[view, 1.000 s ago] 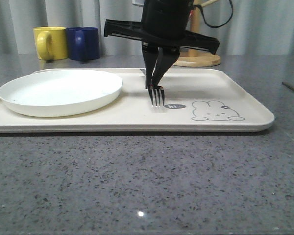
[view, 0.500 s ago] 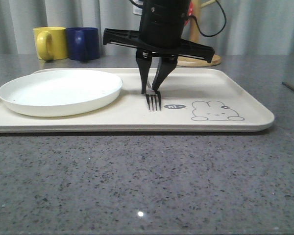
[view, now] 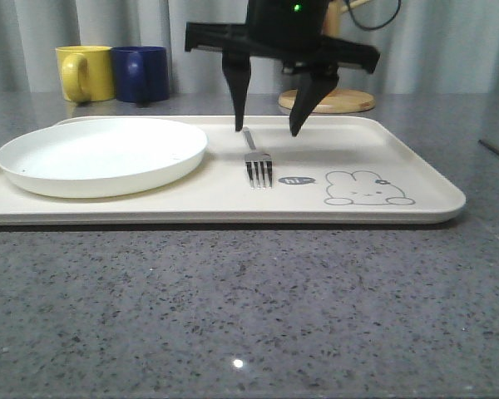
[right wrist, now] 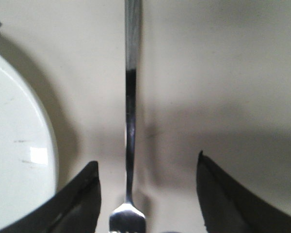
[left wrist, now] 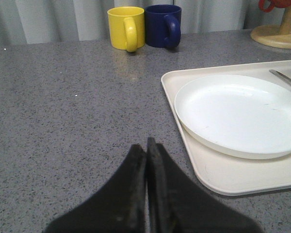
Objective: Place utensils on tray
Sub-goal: 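Move the right gripper back and grasp the metal chopsticks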
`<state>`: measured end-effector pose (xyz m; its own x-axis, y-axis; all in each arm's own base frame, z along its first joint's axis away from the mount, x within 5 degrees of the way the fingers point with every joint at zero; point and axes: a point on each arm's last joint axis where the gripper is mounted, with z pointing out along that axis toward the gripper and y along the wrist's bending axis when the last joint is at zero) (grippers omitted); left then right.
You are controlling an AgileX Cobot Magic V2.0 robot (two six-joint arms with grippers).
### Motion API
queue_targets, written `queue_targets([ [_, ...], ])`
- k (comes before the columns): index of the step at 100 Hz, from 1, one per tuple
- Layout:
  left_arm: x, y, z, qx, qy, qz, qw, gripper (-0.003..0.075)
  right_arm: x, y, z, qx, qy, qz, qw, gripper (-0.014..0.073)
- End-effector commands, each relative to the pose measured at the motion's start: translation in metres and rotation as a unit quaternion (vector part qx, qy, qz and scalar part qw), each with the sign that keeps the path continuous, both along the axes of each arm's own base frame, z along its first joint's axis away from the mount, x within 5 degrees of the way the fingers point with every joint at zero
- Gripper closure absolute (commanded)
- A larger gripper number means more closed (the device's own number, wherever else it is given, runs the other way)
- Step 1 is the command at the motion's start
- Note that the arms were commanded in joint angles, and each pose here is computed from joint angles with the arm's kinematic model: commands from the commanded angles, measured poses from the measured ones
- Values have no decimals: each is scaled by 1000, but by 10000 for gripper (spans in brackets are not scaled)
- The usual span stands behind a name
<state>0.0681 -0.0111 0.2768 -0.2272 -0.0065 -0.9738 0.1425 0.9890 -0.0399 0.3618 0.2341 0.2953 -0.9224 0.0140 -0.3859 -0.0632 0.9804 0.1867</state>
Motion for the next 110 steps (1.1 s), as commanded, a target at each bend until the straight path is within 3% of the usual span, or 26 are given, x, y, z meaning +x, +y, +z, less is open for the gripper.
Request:
queue_targets([
  [1,1,0,14,-6,-43,0,999,739,-14,-20,54,-4,-67,17,998,150],
  [38,1,0,14,-6,-43,0,999,739,-7,-99,58,-63,10,-4,998,150],
  [83,1,0,14,-6,-43,0,999,739,-6,-178,12,-98,106,-67,987,150],
  [110,1,0,14,-6,-43,0,999,739,-7,-195,-6,-97,124,-87,984,150],
])
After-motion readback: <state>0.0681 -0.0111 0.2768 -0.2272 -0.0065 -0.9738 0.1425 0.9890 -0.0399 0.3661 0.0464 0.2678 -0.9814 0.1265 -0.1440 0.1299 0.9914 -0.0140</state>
